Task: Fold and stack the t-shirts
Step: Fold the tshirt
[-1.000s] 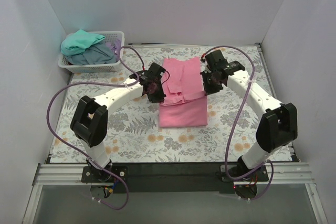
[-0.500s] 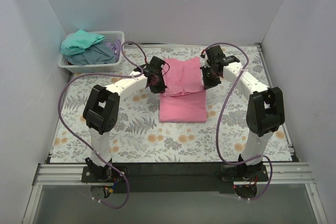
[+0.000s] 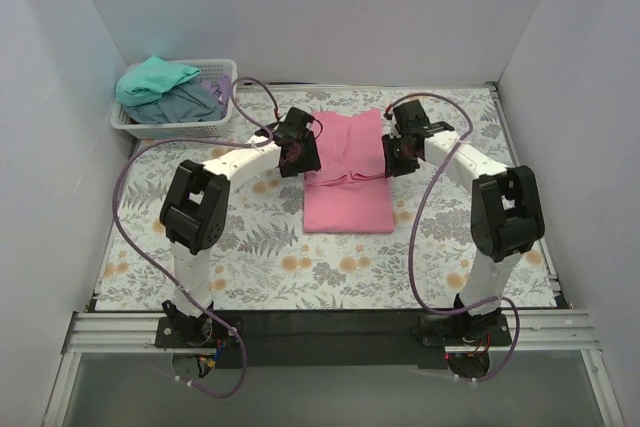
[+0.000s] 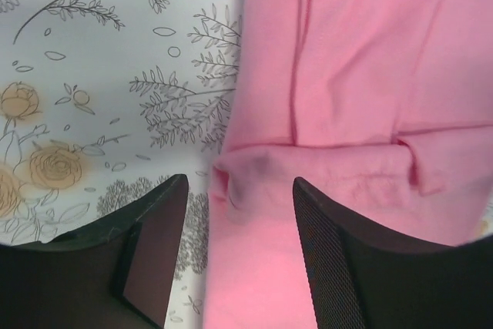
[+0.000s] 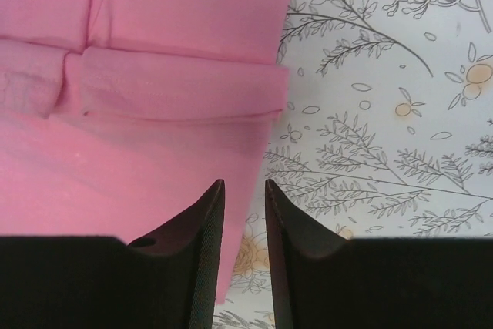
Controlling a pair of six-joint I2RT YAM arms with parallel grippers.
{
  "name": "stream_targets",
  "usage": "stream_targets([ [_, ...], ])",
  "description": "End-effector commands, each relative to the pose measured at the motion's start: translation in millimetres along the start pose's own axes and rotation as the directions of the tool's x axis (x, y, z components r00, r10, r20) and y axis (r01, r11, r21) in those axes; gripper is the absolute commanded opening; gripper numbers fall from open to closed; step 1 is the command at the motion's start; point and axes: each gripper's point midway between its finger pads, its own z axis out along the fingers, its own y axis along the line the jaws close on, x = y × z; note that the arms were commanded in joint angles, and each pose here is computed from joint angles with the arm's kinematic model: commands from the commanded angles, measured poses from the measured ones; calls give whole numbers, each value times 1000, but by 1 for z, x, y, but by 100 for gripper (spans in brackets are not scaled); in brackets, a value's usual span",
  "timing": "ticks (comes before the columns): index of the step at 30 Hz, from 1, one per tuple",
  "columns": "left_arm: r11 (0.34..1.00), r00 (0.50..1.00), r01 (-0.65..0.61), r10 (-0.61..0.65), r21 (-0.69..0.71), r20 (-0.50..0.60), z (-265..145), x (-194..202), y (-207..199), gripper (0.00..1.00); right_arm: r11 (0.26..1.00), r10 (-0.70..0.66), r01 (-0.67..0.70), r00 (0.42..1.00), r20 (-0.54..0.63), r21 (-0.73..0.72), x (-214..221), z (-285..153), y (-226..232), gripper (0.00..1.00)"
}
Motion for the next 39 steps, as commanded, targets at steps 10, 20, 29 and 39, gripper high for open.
stream_targets([
  [10,993,1000,-17,17,114,2,-66,69,-27,21,956,-56,115,975,217,-269,17,-13,111,25],
  [20,997,984,-38,48,62,-169,-48,150,-7,21,938,-40,111,975,217,-328,13,33,138,24],
  [29,999,969,-29,37,36,-244,-57,175,14,20,963,-31,124,933,358,-241,-82,55,106,26],
  [39,998,977,27,-13,64,-215,-80,167,10,20,913,-19,182,913,408,-365,-127,11,104,29],
])
